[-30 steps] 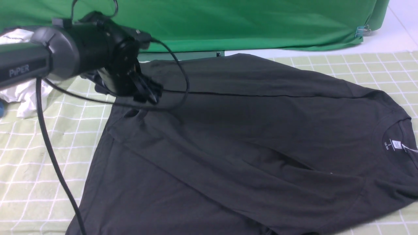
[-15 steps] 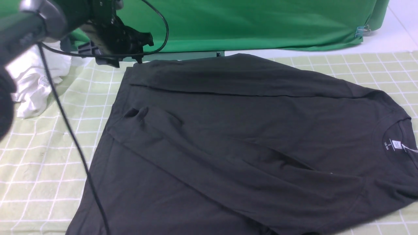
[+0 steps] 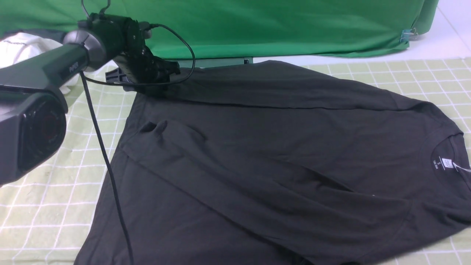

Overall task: Fold a long-sleeved shirt over a green coffee tablecloth.
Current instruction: 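Grab the top left corner of the dark shirt with the left gripper, then fold the left side of the dark shirt inward over its body with the left gripper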

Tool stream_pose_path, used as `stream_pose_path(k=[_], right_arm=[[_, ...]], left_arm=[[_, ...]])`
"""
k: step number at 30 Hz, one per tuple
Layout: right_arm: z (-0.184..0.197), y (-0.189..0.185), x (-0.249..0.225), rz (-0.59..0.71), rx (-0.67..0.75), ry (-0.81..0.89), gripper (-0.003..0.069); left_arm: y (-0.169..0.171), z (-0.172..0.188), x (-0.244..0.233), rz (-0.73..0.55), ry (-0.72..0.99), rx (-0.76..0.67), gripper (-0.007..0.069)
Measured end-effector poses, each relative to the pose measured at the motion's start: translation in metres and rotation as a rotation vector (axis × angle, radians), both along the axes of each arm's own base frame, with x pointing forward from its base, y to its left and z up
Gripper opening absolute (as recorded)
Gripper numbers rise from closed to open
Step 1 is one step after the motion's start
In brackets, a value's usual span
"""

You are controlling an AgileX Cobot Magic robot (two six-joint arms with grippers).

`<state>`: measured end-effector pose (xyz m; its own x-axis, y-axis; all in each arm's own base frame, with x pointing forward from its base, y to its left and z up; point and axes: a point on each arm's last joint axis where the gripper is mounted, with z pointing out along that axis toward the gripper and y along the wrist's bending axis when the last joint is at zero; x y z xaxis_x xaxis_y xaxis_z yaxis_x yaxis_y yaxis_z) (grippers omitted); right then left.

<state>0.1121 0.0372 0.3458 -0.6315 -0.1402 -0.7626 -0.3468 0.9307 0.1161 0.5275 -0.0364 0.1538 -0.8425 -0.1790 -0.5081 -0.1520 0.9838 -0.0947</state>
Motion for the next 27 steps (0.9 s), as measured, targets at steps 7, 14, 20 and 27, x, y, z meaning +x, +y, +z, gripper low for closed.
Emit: stream_pose_path(k=[7, 14, 20, 27], right_arm=[[0.000, 0.000, 0.000, 0.000, 0.000, 0.000, 0.0071], [0.000, 0.000, 0.000, 0.000, 0.000, 0.000, 0.0071], [0.000, 0.000, 0.000, 0.000, 0.000, 0.000, 0.0071], [0.000, 0.000, 0.001, -0.003, -0.003, -0.008, 0.0073]], left_arm=[[0.002, 0.001, 0.000, -0.035, 0.011, 0.022, 0.0129], [0.003, 0.012, -0.005, -0.067, 0.035, 0.044, 0.0010], [0.001, 0.049, -0.016, -0.097, 0.033, 0.027, 0.0010], [-0.005, 0.088, -0.044, -0.167, 0.154, -0.026, 0.0010]])
